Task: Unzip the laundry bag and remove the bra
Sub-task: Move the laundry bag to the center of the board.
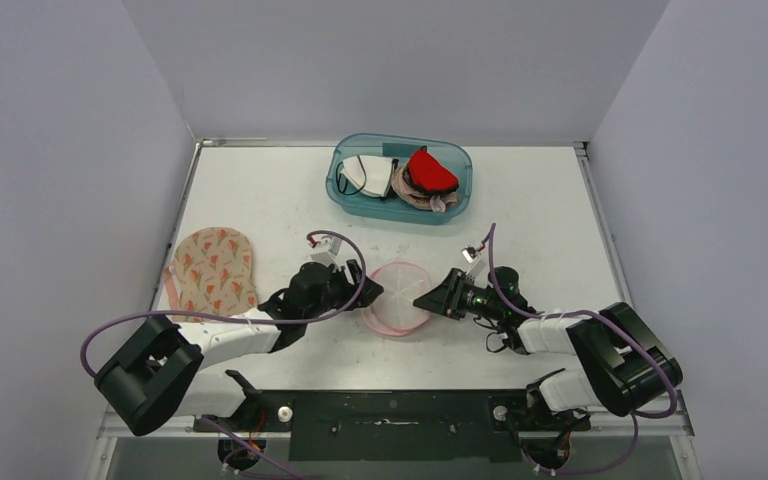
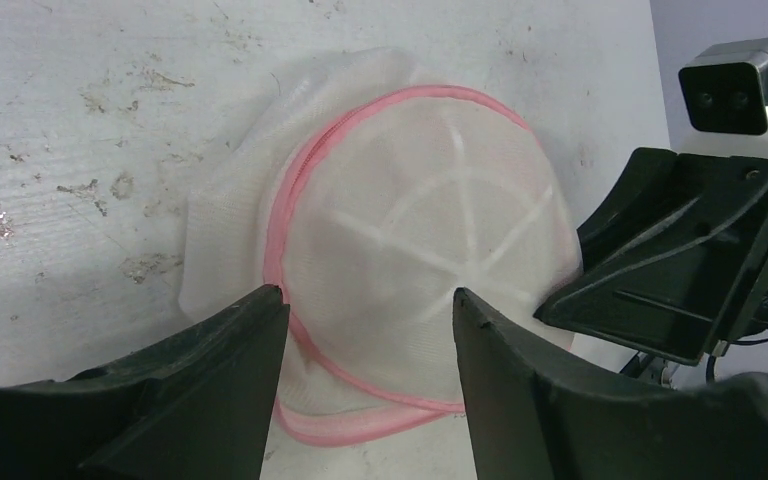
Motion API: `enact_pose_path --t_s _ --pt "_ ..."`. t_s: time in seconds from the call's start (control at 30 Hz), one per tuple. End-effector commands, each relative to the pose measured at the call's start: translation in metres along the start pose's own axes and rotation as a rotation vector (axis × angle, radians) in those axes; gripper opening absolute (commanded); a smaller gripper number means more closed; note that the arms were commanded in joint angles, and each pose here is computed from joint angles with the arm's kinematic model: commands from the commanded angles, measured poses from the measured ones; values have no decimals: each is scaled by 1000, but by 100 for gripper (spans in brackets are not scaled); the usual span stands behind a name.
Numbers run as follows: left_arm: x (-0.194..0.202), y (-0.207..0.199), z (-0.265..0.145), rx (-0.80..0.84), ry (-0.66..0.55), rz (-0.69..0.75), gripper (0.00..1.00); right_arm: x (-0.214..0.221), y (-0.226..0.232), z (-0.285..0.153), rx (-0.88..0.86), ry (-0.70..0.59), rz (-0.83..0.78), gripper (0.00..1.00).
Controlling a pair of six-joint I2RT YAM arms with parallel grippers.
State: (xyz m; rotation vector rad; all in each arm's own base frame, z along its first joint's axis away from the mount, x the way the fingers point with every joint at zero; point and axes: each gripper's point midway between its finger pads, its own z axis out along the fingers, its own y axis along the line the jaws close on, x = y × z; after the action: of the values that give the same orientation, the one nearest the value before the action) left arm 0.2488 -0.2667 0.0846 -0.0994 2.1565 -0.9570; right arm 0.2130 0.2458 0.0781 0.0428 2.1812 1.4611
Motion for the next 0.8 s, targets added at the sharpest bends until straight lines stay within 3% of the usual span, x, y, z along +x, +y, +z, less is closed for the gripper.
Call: enact_pose_path --t_s 0.0,0.13,0.27,0.53,0.77 --pt "-15 -9 3 9 -41 6 59 -18 9 -1 0 -53 -90 42" --pt "-13 12 3 -58 -54 4 59 -21 5 -5 51 -69 -119 75" --pt "-13 19 6 -52 -54 -24 60 -23 2 -6 71 -79 -112 88" --pt "-8 39 7 -85 -55 -71 59 -38 -17 -20 254 -150 -154 89" --pt "-7 43 16 -99 -47 -49 48 -36 -29 -25 312 -151 -169 72"
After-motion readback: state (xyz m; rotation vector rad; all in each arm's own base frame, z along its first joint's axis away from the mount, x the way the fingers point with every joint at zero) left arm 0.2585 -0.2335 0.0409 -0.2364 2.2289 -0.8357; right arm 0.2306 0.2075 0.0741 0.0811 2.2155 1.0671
